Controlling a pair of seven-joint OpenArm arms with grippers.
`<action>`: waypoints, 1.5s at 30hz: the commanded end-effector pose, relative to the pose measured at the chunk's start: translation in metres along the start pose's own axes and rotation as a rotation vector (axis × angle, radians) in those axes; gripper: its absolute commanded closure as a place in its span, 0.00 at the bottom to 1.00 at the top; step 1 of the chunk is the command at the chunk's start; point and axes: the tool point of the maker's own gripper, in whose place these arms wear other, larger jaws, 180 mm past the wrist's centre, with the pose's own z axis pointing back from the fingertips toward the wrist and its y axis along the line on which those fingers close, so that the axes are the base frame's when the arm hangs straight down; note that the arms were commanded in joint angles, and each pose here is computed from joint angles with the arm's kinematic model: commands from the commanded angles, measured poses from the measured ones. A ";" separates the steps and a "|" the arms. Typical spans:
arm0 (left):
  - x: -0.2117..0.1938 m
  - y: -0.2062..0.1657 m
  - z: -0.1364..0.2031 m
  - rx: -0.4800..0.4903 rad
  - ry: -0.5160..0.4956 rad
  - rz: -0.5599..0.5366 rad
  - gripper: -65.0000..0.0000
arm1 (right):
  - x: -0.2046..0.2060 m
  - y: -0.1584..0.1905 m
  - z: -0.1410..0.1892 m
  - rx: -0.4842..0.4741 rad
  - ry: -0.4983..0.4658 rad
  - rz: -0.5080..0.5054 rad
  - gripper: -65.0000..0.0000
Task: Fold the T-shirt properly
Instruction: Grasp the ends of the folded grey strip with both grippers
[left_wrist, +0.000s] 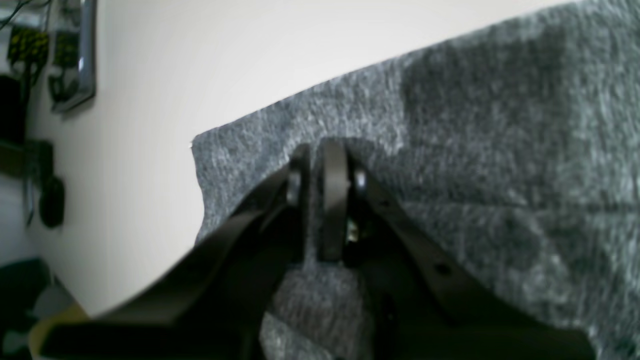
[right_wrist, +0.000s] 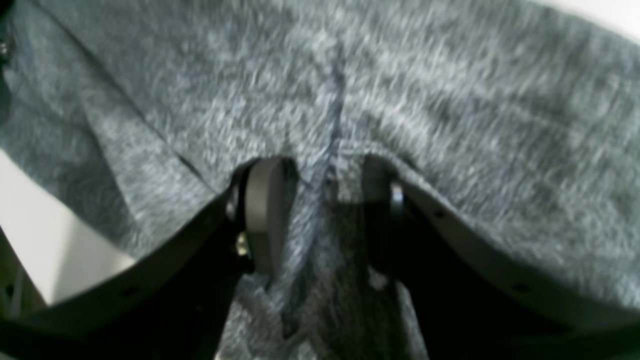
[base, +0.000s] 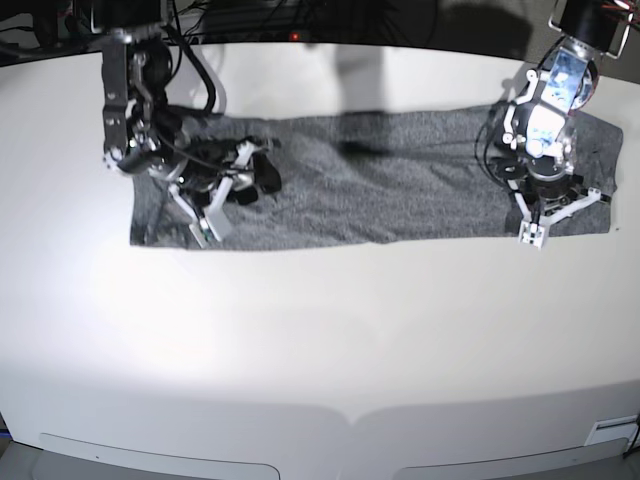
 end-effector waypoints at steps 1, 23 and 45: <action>-0.004 -0.005 -0.001 -0.033 0.045 0.017 0.91 | -0.004 -0.012 0.000 -0.036 0.038 0.004 0.59; 0.056 0.024 -0.006 0.008 -0.036 0.080 0.91 | 0.003 -0.089 0.020 -0.345 0.085 -0.066 0.59; 0.126 0.070 0.038 0.186 -0.237 0.007 0.91 | 0.055 -0.076 0.040 -0.335 -0.055 -0.011 0.59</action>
